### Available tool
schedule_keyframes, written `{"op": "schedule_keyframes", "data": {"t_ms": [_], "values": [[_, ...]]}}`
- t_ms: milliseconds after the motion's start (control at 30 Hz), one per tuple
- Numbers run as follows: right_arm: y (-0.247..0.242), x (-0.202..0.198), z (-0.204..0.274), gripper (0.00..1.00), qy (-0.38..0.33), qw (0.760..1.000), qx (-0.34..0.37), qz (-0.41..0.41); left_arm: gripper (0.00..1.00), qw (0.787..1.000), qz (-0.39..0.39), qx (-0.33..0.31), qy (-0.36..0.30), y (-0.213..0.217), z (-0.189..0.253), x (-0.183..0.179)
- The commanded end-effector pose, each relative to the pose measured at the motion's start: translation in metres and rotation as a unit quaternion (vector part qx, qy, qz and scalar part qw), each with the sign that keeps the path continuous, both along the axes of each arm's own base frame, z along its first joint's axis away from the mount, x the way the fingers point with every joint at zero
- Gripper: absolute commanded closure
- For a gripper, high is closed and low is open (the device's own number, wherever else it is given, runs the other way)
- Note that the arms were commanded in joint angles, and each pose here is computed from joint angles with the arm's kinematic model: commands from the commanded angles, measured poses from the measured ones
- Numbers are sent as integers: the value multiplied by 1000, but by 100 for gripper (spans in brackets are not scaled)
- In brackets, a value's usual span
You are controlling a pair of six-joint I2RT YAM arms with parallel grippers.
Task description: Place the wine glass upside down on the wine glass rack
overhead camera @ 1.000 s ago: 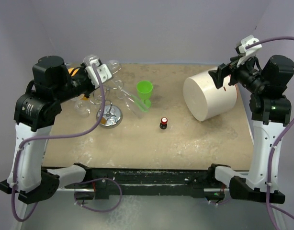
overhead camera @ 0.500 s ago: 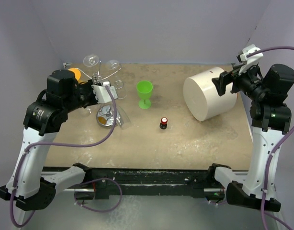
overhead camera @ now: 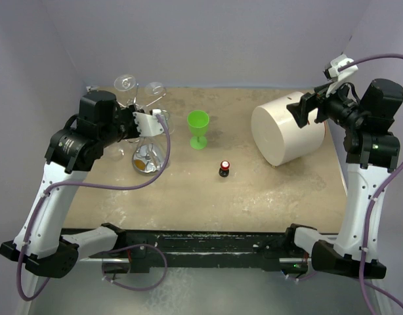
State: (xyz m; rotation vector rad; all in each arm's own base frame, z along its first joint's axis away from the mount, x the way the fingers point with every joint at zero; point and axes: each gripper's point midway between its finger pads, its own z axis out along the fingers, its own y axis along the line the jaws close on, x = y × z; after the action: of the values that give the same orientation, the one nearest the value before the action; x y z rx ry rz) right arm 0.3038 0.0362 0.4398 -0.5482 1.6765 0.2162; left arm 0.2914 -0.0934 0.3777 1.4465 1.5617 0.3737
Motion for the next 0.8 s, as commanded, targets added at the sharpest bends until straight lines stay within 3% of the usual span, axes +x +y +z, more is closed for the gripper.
{"op": "schedule_keyframes", "data": {"t_ms": [0,767], "values": [[12,-1,14,0,-14,999,13,37,100,999,5,5,-39,2,20,4],[16,-22,24,0,-34,999,3,39,100,998,29,48,-19,25,22,-15]]}}
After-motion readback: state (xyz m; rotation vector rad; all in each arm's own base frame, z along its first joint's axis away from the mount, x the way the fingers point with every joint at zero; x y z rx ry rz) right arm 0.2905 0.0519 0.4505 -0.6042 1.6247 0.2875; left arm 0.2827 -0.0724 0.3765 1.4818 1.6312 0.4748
